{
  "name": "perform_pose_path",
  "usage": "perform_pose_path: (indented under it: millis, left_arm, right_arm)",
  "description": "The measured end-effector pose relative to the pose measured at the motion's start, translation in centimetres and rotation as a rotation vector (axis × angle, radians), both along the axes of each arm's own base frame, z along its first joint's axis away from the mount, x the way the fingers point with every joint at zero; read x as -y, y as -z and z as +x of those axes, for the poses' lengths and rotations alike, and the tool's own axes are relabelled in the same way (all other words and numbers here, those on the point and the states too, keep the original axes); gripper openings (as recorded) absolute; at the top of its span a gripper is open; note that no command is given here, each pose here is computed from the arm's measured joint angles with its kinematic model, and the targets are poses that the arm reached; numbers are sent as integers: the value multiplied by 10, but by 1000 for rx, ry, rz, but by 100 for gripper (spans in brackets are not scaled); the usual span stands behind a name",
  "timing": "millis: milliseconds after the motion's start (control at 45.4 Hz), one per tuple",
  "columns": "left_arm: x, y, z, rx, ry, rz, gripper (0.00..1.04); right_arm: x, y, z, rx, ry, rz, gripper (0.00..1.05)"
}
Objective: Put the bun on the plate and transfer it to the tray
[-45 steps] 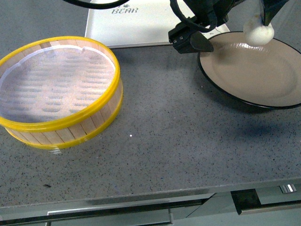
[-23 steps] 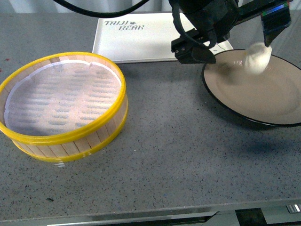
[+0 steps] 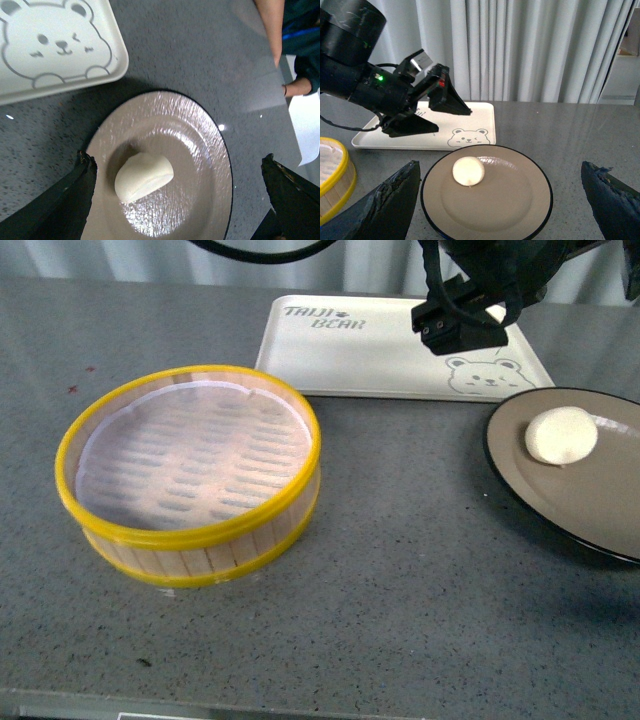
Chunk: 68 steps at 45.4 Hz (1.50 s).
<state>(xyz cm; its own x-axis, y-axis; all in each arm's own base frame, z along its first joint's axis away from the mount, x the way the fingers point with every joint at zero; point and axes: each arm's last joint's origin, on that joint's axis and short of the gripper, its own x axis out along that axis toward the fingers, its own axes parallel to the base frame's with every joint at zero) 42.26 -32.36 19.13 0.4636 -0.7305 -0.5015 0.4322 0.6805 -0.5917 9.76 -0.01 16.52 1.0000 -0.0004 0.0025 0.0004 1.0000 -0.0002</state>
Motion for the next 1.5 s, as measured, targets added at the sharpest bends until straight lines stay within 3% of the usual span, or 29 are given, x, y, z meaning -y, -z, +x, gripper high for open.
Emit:
perform_pose_path:
  millis: [242,418,440,506,573,683,969,1167,1497]
  left_arm:
    - [-92,-6,24,21,-244,-29,98]
    - [-162,0,18,34,-437,-44,98]
    - [-170,0,14,70,-474,-29,97]
    - [-194,-3,-5,458,-709,99,82]
    - [-218,-5,-35,683,-783,224,68]
    - [-243,-5,-71,798,-774,312,50]
    - [-280,15,-141,790,-734,397,4]
    - [-299,21,-187,802,-740,406,4]
    - [-312,29,-230,799,-740,410,4]
  right_arm:
    - [0,0,0,0,0,0,96]
    - [0,0,0,0,0,0,96]
    - [0,0,0,0,0,0,96]
    - [0,0,0,0,-2,0,96]
    - [0,0,0,0,0,0,96]
    - [0,0,0,0,0,0,96]
    - [0,0,0,0,0,0,96]
    - [0,0,0,0,0,0,96]
    - [0,0,0,0,0,0,96]
